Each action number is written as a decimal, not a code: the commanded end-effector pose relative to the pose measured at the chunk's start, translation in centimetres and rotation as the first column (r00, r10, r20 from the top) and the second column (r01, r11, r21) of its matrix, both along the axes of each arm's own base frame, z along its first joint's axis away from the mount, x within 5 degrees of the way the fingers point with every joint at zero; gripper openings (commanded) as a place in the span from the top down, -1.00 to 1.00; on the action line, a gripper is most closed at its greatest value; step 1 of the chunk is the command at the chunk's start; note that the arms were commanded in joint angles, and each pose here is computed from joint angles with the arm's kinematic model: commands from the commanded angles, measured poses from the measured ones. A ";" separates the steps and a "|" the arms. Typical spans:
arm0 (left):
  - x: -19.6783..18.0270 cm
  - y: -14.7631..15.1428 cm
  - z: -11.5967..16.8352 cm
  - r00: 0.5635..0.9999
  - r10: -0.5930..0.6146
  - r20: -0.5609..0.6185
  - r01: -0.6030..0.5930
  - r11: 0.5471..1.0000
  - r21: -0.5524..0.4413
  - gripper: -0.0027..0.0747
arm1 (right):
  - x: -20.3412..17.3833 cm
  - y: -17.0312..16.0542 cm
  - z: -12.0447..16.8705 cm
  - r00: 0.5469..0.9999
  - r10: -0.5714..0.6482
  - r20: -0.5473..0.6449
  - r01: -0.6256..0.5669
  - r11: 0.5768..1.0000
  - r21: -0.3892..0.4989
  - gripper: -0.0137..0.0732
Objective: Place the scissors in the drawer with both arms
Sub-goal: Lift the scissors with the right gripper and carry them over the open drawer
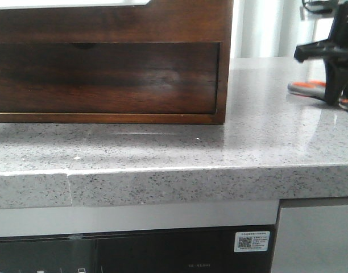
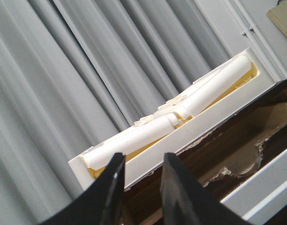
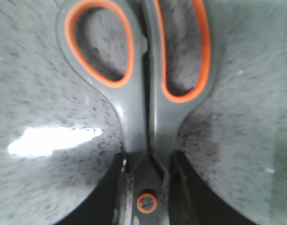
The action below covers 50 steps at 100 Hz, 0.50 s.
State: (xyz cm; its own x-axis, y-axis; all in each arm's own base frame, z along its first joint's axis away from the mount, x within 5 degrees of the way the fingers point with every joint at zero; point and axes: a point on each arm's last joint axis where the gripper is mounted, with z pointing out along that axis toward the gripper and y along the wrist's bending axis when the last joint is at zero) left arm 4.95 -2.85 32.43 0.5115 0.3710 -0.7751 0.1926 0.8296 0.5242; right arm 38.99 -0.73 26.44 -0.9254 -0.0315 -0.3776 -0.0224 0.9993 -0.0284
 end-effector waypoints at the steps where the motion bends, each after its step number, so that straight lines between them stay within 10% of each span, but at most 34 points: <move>1: -0.4 -0.1 1.4 0.998 -0.042 0.051 0.044 0.998 -0.044 0.52 | -1.3 -0.3 5.8 0.978 0.007 0.208 -0.004 1.000 -0.017 0.97; 24: -0.4 -0.1 1.4 0.998 -0.042 0.051 0.044 0.998 -0.044 0.52 | -6.2 1.3 14.2 0.860 0.150 0.488 -0.180 0.983 0.016 0.97; 50: -0.4 -0.1 1.4 0.998 -0.042 0.051 0.044 0.998 -0.044 0.52 | -13.4 4.6 21.4 0.588 0.346 0.731 -0.446 0.893 -0.064 0.97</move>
